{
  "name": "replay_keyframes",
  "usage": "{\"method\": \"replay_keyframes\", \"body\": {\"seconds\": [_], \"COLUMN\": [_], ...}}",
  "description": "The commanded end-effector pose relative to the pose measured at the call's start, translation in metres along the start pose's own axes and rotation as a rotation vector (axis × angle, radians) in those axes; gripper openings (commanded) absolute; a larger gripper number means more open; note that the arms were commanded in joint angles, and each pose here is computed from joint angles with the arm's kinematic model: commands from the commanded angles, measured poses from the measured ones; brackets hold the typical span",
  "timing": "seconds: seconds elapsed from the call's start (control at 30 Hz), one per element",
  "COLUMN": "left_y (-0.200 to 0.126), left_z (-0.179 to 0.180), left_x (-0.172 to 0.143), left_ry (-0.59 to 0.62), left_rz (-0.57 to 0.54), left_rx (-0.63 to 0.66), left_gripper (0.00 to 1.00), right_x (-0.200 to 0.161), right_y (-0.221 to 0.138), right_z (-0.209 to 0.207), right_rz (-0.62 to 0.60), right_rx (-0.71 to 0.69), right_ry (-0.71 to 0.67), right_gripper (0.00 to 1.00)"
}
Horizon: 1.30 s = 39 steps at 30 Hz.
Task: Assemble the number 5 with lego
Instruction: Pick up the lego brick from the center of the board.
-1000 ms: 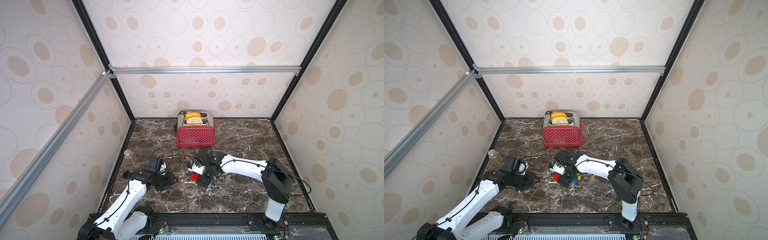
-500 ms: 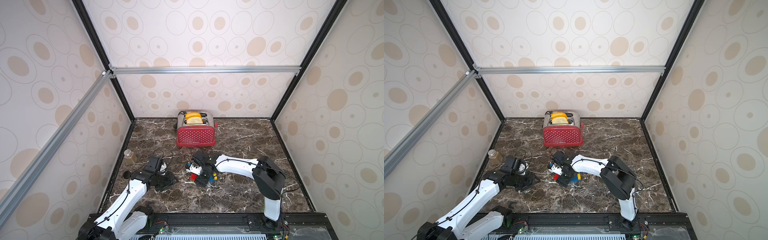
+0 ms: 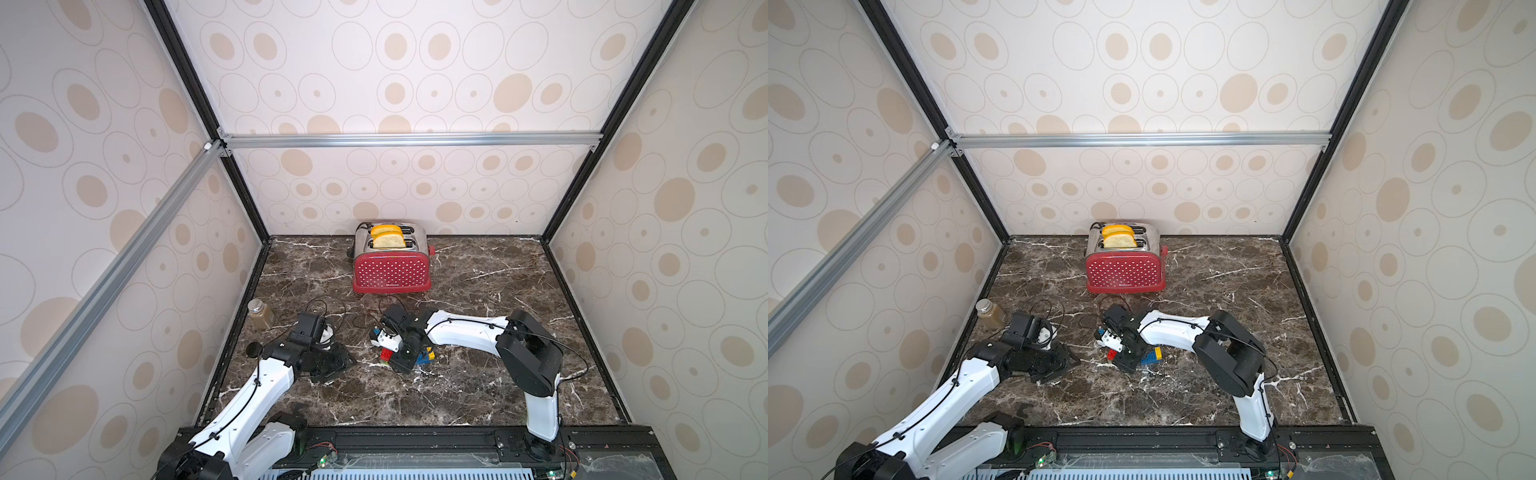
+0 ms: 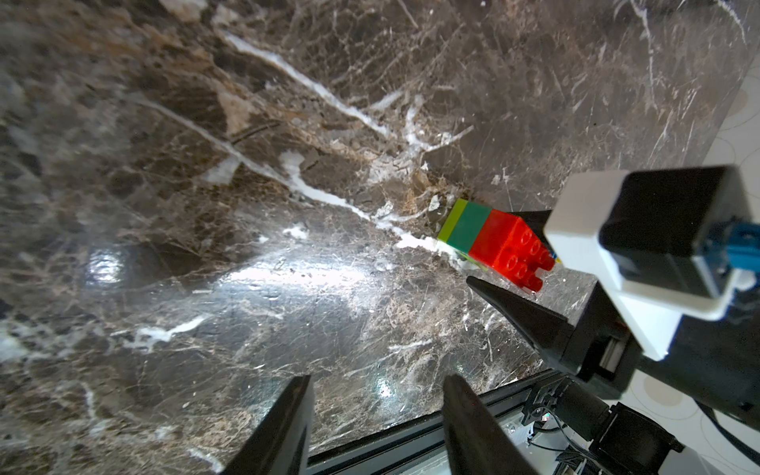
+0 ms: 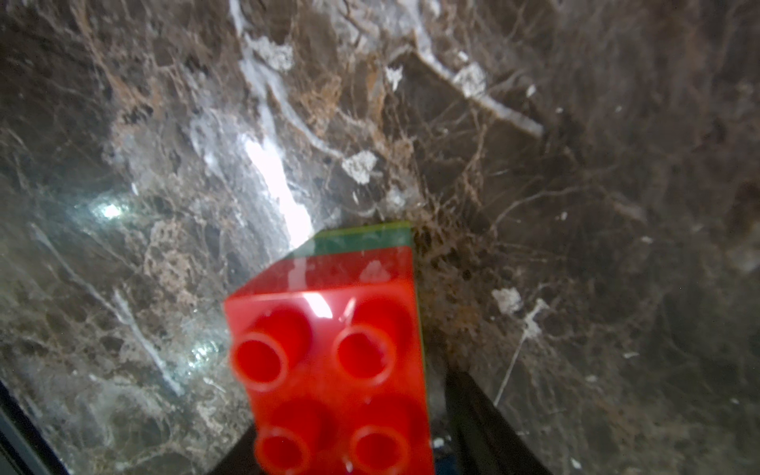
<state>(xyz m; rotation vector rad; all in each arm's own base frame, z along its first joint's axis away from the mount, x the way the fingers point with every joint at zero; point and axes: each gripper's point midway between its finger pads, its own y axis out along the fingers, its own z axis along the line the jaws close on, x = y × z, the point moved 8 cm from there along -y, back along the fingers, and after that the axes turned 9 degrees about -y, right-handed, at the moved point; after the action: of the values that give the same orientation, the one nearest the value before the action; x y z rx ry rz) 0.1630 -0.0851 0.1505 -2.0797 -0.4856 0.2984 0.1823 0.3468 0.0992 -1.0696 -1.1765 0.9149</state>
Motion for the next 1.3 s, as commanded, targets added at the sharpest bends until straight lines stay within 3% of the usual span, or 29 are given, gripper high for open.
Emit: {"method": "replay_keyframes", "body": {"seconds": [0.0,0.33,0.87,1.27], "left_y": [-0.007,-0.007,-0.006,-0.003], "left_z": [-0.007,-0.007,-0.007,-0.013], "left_x": [0.002,0.002,0.003,0.002], "left_ry": [0.024,0.021,0.024,0.057], "left_rz": [-0.015,-0.016,-0.014,0.004], "left_rx": [-0.001,0.002,0.004,0.003], "left_gripper": [0.53,0.53,0.53,0.52], "right_x": [-0.001,-0.002,0.002,-0.012], "right_y": [0.009,0.011,-0.012,-0.057], "right_z": [0.002,0.002,-0.001,-0.019], "right_rz": [0.033,0.038,0.002,-0.041], "right_rx": [0.015,0.014,-0.048,-0.141], "right_ry": [0.005,0.011,-0.004,0.04], "right_gripper": [0.55,0.4,0.35,0.35]}}
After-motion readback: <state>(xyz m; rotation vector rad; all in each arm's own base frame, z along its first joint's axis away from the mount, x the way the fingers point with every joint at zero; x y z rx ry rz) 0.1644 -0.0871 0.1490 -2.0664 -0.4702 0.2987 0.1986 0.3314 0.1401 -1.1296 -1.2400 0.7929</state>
